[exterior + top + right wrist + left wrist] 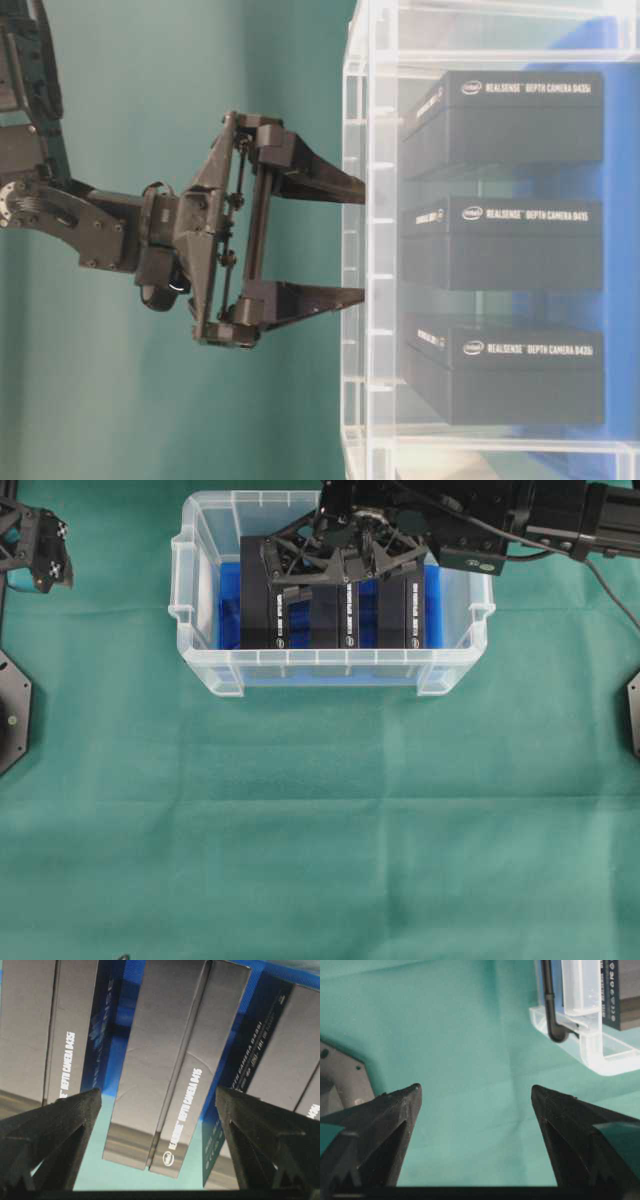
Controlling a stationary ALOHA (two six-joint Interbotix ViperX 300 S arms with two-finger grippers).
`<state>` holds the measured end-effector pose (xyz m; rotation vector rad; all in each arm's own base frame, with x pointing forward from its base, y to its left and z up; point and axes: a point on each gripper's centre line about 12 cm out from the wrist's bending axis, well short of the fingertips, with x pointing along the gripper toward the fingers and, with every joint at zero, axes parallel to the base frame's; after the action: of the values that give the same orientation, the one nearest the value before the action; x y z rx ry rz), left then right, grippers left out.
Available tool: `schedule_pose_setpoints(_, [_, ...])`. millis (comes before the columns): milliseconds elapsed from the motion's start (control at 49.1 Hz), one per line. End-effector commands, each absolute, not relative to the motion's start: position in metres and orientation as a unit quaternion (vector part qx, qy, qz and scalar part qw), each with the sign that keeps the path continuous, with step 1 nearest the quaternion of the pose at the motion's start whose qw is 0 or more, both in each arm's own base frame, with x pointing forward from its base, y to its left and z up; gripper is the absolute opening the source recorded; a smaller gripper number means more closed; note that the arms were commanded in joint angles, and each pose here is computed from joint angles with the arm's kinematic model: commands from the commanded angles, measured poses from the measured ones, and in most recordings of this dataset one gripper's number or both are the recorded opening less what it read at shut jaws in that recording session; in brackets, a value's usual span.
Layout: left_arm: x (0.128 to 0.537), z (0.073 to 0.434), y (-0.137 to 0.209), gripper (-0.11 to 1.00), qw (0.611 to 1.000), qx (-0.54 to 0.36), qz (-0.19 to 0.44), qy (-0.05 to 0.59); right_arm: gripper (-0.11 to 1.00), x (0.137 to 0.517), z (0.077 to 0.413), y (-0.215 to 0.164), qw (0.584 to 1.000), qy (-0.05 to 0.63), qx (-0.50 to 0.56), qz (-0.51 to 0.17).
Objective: Take out the box from the case.
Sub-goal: 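Lower the right gripper around the middle box and close on it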
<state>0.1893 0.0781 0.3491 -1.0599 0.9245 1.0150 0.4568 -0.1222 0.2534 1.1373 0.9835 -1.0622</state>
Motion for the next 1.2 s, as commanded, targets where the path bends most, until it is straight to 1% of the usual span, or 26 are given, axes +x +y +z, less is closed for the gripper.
schedule_pose_setpoints(0, [0.189, 0.354, 0.079, 0.9, 0.652, -0.467, 0.446, 0.398, 0.95, 0.456, 0.262, -0.122, 0.615, 0.415, 0.494, -0.454])
schedule_pose_setpoints(509, [0.189, 0.354, 0.079, 0.9, 0.652, -0.467, 0.445, 0.398, 0.95, 0.457, 0.239, -0.125, 0.616, 0.412, 0.496, -0.453])
schedule_pose_setpoints(998, [0.188, 0.354, 0.079, 0.9, 0.652, -0.467, 0.446, 0.397, 0.95, 0.457, 0.211, -0.13, 0.606, 0.421, 0.493, -0.461])
schedule_pose_setpoints(1181, [0.189, 0.353, 0.079, 0.9, 0.651, -0.467, 0.446, 0.398, 0.95, 0.458, 0.207, -0.13, 0.602, 0.415, 0.5, -0.464])
